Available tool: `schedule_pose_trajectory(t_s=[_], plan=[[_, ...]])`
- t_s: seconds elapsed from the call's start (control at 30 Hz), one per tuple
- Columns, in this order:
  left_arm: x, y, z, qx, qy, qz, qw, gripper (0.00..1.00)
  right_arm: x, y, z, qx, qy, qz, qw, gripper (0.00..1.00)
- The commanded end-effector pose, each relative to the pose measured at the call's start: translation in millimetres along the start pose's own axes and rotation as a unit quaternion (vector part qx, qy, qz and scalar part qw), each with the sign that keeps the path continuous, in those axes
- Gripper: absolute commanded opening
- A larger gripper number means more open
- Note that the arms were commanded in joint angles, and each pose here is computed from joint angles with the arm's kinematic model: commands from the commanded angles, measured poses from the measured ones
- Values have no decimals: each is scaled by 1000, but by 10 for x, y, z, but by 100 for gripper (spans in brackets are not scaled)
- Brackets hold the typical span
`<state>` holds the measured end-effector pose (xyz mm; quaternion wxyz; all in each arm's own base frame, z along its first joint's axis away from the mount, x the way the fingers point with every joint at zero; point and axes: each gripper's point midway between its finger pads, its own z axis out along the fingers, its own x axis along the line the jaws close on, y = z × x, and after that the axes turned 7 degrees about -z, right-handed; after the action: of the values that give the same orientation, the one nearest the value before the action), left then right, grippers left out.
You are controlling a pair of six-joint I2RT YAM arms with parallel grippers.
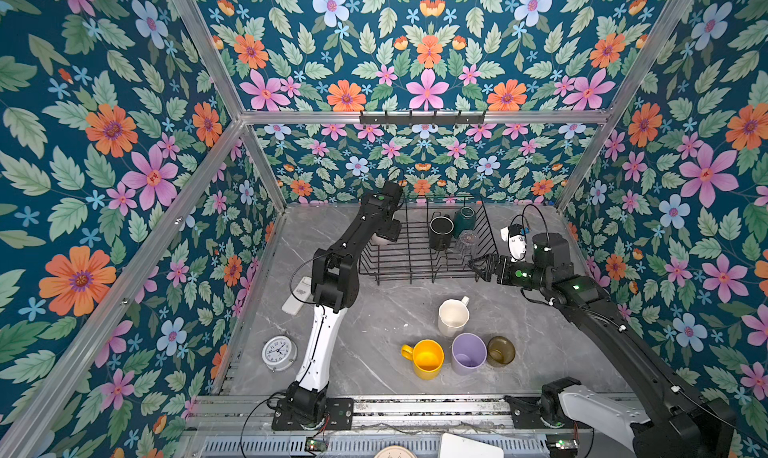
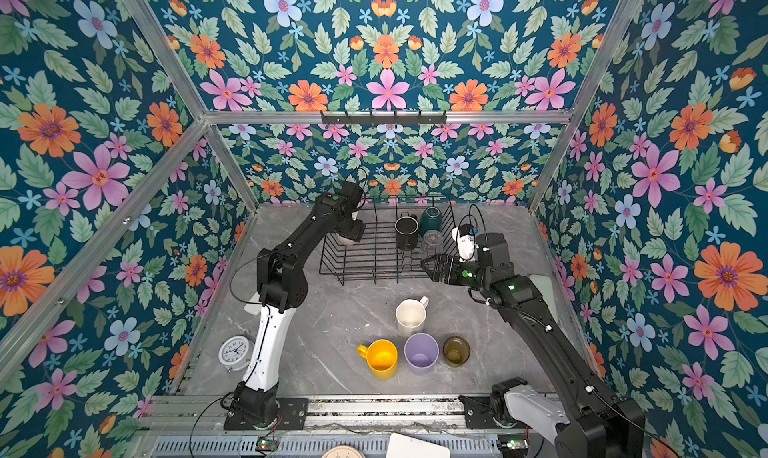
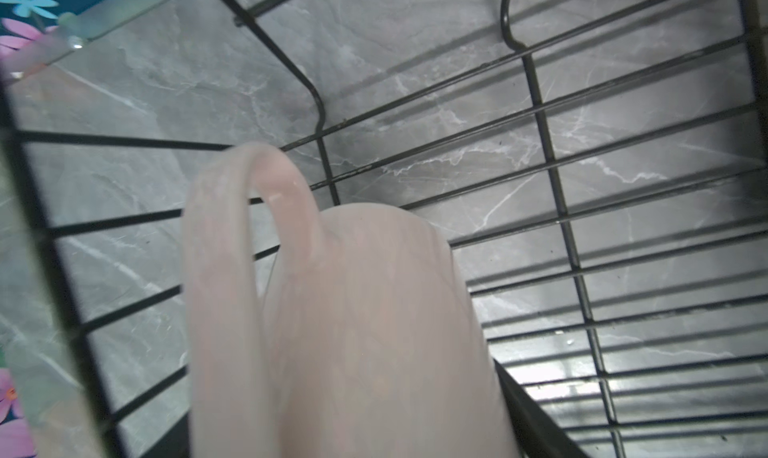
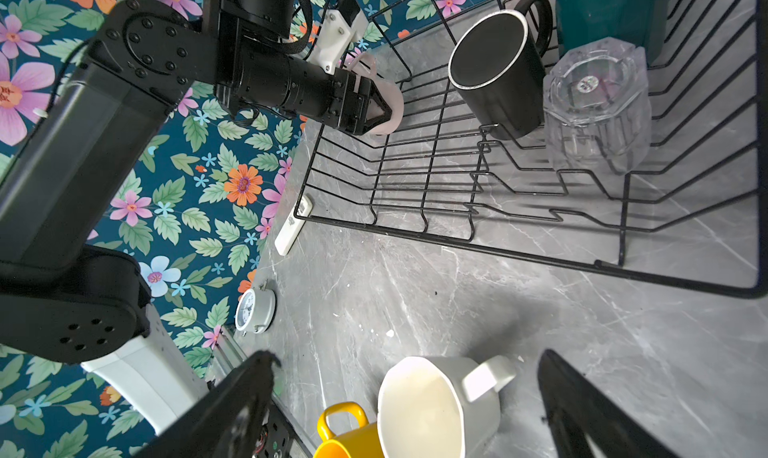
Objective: Load the cups into the dish rack
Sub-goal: 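Lower the pink mug upside down into the rack with the left gripper, then open the left gripper to release the pink mug and raise it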
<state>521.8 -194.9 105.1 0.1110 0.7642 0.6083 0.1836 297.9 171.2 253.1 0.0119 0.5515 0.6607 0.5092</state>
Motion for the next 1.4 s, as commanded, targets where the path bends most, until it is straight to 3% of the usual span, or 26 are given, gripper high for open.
schedule_pose_trajectory(t_s=[0.0,0.17,0.3,0.57,0.77,0.97,1.37], plan=[[-34,105,2,-19,-11,1,1000,0,37,58,1,-9,8,-4,1000,98],[-54,121,62,-20,-23,-3,1000,0,31,41,23,-4,10,1,1000,98],[-34,129,105,-21,-22,-8,1000,8,27,37,28,-4,10,3,1000,98],[-44,160,110,-27,-33,-14,999,54,22,31,35,-1,10,7,1000,98],[-38,172,97,-32,-31,-12,999,79,25,19,40,1,12,10,1000,98],[-29,162,93,-32,-31,-10,999,89,29,7,39,2,13,12,1000,98],[-29,255,-101,-56,-42,-17,997,100,-20,-25,21,7,-2,7,1000,98]])
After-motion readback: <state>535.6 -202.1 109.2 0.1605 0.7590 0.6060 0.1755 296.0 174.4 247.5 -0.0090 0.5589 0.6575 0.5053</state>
